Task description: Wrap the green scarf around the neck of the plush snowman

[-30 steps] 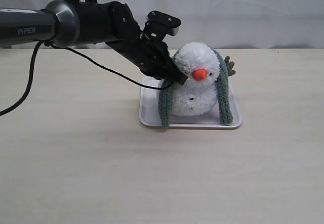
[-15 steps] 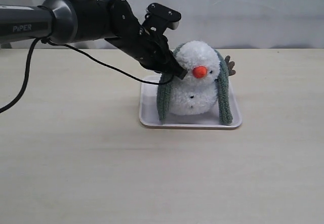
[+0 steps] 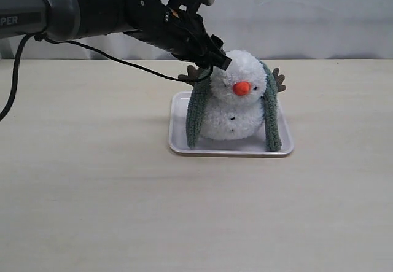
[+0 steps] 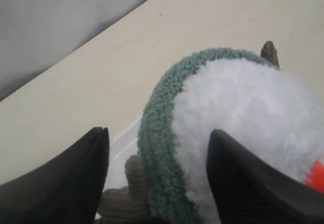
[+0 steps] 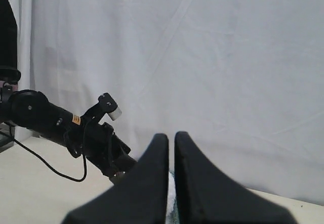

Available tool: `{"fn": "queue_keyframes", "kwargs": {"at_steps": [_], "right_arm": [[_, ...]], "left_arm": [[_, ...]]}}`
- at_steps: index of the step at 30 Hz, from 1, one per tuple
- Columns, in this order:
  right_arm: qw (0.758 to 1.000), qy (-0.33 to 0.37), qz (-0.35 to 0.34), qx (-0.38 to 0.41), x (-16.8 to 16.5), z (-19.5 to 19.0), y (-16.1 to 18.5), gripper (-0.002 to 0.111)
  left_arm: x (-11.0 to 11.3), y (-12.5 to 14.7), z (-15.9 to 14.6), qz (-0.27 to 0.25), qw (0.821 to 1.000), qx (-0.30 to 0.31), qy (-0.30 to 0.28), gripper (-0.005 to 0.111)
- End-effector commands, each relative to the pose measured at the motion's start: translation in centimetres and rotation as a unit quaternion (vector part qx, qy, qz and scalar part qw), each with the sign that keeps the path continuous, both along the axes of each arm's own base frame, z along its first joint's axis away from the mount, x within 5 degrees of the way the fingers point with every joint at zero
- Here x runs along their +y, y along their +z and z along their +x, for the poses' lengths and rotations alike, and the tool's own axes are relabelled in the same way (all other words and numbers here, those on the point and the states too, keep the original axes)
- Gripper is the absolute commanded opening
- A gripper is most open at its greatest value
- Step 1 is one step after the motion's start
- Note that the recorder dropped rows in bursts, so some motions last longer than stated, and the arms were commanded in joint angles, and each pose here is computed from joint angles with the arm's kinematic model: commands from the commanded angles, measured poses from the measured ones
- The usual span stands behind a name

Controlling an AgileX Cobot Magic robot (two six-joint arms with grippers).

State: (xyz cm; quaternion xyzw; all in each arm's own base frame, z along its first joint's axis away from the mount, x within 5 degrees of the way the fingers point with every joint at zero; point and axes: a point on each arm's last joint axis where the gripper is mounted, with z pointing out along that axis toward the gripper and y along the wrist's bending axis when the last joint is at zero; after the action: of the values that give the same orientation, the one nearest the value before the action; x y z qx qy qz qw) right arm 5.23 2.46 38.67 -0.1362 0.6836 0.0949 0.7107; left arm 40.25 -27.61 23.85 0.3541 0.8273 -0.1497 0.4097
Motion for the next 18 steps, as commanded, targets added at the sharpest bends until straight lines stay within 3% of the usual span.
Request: {"fn": "queue_keyframes", "kwargs": {"at_steps": [1, 10, 18], "right_arm": [[1.0, -0.006, -0.018, 0.0, -0.1, -0.2, -0.3, 0.004], [0.997, -0.017, 0.004, -0.072, -0.7, -2.9, -0.4, 0.004], [0.997, -0.02, 0.002, -0.075, -0.8, -2.9, -0.7, 0.004]], "left_arm": [[-0.3, 0.7, 0.1, -0.026, 0.999, -0.019, 0.013, 0.055], [-0.4, 1.7, 1.2, -0.083, 0.992, -0.08, 0.058, 0.052], [-0.7, 1.3, 0.8, -0.064, 0.995, -0.066, 0.038, 0.008]]}}
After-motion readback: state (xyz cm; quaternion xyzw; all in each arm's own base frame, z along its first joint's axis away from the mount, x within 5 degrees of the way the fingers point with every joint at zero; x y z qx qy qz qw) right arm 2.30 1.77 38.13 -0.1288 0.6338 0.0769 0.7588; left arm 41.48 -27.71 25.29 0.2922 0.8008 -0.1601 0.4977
